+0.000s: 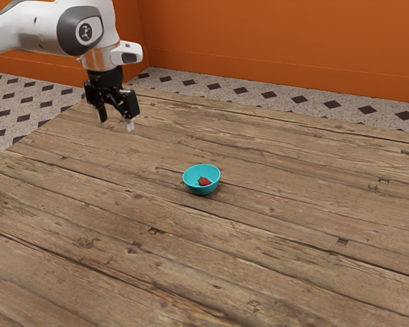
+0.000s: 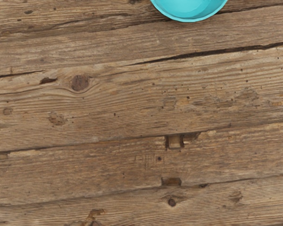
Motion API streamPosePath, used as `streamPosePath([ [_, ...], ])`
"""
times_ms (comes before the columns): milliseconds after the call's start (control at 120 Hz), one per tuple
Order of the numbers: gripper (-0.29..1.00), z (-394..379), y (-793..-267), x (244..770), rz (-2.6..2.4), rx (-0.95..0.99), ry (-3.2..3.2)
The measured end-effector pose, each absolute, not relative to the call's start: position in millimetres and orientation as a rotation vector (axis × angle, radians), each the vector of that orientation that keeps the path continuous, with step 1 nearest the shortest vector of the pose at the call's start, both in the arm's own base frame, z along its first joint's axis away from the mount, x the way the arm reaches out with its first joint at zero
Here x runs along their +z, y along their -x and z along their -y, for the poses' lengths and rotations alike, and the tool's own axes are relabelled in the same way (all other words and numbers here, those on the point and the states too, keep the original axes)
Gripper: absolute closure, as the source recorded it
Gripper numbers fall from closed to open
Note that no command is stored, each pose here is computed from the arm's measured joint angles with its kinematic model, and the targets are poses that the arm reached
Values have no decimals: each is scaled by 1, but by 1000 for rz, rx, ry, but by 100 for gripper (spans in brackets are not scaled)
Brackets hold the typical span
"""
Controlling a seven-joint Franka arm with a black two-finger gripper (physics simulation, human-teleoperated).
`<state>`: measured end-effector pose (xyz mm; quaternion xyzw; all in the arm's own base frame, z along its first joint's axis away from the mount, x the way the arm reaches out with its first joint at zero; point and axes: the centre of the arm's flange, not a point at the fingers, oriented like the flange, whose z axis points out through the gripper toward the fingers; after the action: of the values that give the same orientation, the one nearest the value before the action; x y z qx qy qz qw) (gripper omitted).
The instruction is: Take strawberry from the bowl
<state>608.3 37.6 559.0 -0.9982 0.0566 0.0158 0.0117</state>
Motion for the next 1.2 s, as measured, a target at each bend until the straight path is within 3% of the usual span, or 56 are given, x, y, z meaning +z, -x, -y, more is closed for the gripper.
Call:
streamPosePath([
  [250,0,-36,-613,561,-194,32,3106],
  [500,0,-26,-668,529,-611,-24,3042],
  [725,0,-12,-714,476,-932,-63,2947],
  [1200,0,34,-759,397,-1549,-83,2561],
])
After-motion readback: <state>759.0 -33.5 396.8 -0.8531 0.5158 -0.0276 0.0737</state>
